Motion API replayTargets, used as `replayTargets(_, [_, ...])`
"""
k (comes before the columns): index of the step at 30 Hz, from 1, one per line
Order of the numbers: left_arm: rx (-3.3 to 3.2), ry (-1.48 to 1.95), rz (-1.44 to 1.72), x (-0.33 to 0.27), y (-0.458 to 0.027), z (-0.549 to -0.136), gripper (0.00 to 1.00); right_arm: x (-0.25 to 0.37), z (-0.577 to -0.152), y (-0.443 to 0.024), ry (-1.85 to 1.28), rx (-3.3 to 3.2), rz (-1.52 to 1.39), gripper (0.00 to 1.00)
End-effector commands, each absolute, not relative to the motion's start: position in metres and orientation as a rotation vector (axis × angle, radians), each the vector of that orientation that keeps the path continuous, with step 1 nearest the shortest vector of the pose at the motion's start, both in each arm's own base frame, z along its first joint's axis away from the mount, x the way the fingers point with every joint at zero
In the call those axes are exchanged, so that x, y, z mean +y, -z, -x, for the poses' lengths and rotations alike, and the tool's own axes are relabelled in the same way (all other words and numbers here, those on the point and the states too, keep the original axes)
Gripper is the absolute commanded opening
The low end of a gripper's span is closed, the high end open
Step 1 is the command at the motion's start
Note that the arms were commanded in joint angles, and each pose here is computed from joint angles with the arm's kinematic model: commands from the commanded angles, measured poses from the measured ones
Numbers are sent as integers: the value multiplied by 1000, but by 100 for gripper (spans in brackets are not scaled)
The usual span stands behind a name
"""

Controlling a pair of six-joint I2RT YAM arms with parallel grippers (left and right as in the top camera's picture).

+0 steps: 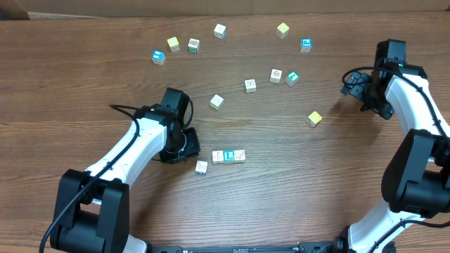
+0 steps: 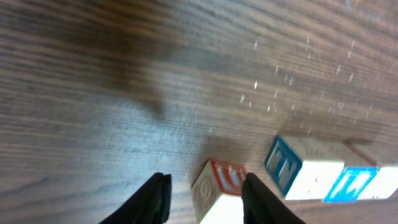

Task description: Form a horizontal line

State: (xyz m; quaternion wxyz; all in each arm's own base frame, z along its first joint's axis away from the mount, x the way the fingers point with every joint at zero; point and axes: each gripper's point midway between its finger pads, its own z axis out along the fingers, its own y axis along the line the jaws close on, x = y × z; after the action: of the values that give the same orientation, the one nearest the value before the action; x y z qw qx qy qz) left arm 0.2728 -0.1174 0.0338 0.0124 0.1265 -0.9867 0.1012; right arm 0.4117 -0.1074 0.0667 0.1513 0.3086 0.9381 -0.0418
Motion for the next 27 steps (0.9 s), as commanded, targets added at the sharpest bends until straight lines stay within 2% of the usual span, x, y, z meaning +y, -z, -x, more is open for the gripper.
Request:
replayTargets(1, [-3091,-319,-282,-115,-43,-277,30,-110,-419,-83,116,2647,-875,100])
replayTargets(2, [-3077,-308,-283,-114,-43,-273,28,-110,-419,-83,116,2648,-875,100])
replayTargets(5, [-3038,-283,-286,-111,-43,-263,12,-110,-419,-83,116,2648,-875,100])
replayTargets(8, [-2994,-250,-276,-110,-43,-250,4,-110,-419,-83,116,2648,-875,100])
replayTargets(16, [-2910,-182,-209,-114,-45,-222,4,-110,-419,-83,116,2648,-875,100])
replayTargets(27, [-2905,-95,-70,-127,-42,-205,4,-110,-419,-83,116,2648,-875,100])
